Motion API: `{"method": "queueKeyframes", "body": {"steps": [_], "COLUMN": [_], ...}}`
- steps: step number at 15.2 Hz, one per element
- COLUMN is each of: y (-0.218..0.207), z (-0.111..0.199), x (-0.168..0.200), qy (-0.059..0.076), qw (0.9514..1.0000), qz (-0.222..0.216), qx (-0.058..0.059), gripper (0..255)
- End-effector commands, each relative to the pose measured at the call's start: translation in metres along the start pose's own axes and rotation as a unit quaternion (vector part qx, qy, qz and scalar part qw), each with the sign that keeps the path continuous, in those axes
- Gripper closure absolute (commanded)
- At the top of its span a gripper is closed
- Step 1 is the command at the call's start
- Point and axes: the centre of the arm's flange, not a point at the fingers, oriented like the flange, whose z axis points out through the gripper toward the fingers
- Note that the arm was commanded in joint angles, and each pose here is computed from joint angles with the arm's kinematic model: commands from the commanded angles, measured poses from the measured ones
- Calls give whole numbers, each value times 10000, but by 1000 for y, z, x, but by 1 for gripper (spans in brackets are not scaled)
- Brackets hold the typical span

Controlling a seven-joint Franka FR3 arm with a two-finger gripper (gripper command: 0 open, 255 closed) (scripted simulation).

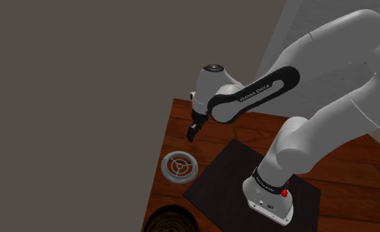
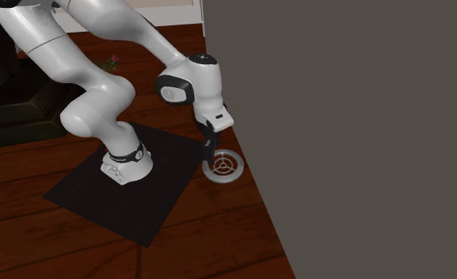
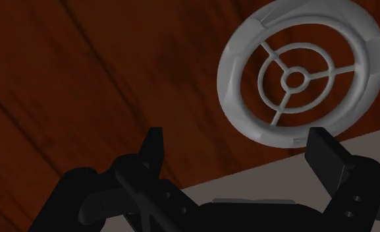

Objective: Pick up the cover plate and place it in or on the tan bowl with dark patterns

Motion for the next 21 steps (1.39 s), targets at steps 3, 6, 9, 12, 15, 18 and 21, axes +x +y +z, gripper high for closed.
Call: {"method": "queueKeyframes", "body": {"steps": [3,6,9,12,15,18,21], "y": [-16,-28,-30,-30,-30,-30,-30], "z": [49,87,106,122,135,135,135], "x": [1,1,1,1,1,1,1], "qy": [-37,-76,-85,-85,-85,-85,-85], "qw": [9995,9986,9983,9983,9983,9983,9983], "qz": [-297,-515,-563,-563,-563,-563,-563], "qx": [-39,-71,-78,-78,-78,-78,-78], "gripper": [0,0,0,0,0,0,0]}}
